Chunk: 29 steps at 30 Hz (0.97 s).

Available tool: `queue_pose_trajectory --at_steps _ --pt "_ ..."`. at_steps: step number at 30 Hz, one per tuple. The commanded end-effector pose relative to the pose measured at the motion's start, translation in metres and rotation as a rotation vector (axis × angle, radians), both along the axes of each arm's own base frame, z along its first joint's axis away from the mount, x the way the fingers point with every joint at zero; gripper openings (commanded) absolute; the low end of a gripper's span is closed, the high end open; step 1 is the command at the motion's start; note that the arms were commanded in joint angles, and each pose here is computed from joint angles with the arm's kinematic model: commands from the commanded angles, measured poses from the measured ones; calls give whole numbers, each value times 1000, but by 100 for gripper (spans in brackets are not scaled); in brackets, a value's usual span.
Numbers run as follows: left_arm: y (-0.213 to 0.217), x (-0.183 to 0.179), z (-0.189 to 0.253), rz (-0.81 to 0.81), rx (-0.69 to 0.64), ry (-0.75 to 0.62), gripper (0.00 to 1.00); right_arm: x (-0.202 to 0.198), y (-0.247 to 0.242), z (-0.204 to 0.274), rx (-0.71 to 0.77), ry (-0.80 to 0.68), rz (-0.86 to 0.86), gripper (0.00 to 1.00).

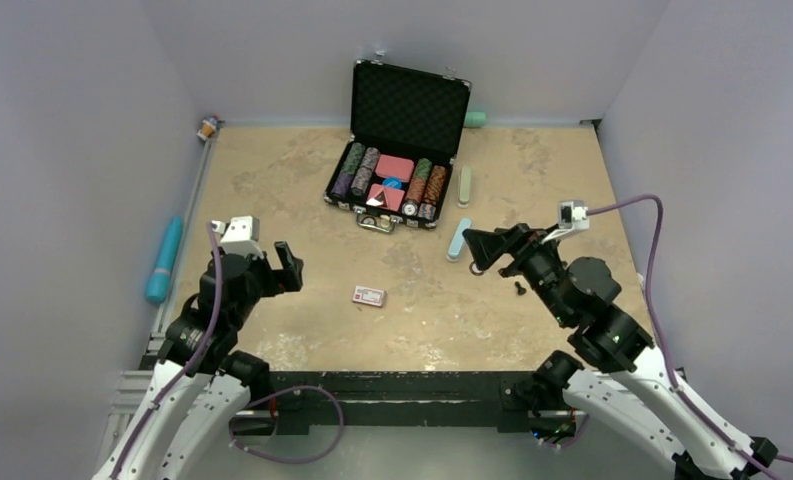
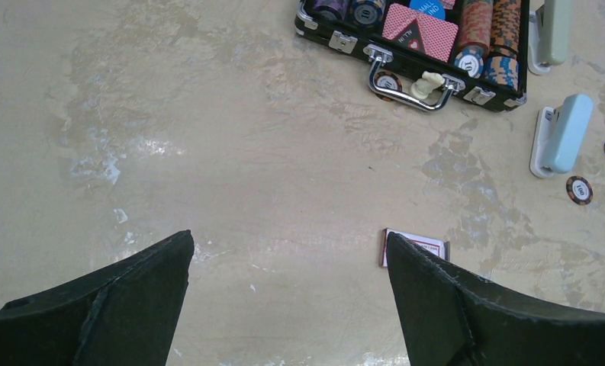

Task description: Unload the staples from the stapler

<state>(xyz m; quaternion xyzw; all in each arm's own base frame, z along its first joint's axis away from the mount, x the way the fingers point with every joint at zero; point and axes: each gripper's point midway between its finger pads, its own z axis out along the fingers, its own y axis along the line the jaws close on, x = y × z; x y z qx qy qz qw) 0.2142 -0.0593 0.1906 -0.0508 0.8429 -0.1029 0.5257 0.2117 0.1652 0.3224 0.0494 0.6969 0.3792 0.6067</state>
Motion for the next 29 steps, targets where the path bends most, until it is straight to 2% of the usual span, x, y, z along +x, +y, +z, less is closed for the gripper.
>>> queue_pose_trajectory --at_steps 1,6,11,17,29 --pt "0 6 5 13 -6 -26 100 13 -6 -37 -25 142 -91 99" --pt "0 8 -2 37 -6 26 100 24 13 -80 -157 262 -55 99" --pt "3 7 -3 52 -10 24 100 27 45 -106 -274 328 92 99" --pt "5 6 -5 70 -11 29 100 24 54 -105 -256 310 145 99" --pt "3 8 -7 61 -7 40 100 19 45 -93 -188 286 112 99"
